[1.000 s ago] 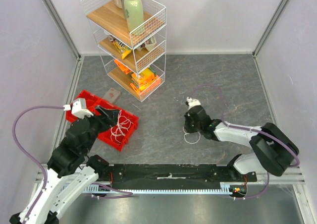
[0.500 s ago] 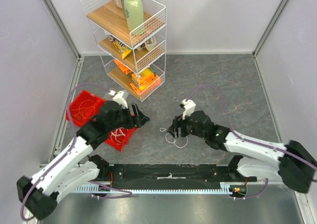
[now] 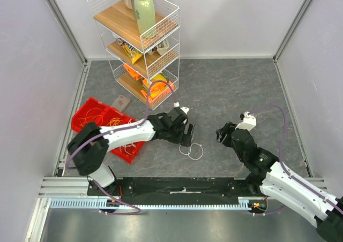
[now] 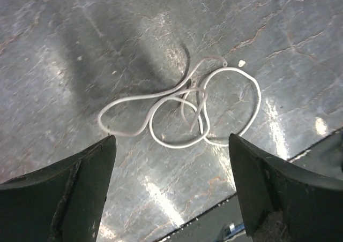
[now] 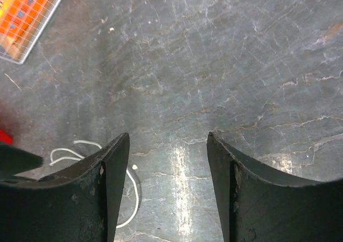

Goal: Untangle the cables

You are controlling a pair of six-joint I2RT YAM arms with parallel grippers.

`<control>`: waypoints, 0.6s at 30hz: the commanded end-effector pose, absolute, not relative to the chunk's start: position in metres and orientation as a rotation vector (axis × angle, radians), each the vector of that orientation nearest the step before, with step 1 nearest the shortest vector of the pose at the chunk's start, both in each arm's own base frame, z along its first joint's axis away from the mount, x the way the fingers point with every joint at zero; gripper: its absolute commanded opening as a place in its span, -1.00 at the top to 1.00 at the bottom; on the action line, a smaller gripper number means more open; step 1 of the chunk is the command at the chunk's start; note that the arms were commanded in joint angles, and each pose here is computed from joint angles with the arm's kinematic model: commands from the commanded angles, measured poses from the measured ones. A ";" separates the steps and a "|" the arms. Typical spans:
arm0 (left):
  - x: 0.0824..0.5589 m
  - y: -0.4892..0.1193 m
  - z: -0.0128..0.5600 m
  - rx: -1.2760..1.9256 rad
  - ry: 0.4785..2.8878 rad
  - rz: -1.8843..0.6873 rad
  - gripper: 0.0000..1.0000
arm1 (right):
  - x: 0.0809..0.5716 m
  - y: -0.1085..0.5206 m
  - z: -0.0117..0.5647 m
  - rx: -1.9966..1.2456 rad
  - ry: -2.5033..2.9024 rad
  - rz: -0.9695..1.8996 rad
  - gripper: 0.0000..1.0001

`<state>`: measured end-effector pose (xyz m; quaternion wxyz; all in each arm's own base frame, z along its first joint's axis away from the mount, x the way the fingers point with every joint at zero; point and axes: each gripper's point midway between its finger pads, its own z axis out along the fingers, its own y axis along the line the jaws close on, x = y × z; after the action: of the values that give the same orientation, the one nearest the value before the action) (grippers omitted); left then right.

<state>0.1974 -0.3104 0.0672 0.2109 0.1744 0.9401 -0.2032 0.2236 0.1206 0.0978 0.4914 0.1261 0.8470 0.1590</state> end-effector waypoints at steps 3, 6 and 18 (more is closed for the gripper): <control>0.204 -0.338 0.056 0.697 2.573 -0.507 -0.87 | 0.228 0.112 0.112 0.317 2.000 0.353 -0.34; 0.195 -0.352 0.044 0.753 2.590 -0.496 -0.87 | 0.227 0.111 0.107 0.312 2.015 0.341 -0.33; 0.208 -0.321 0.032 0.653 2.609 -0.202 0.78 | 0.228 0.114 0.106 0.285 2.028 0.338 -0.33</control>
<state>0.1949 -0.3407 0.0179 0.1805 0.2472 0.9443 -0.1209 0.2227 0.1157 0.0939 0.4915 0.1128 0.8521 0.1398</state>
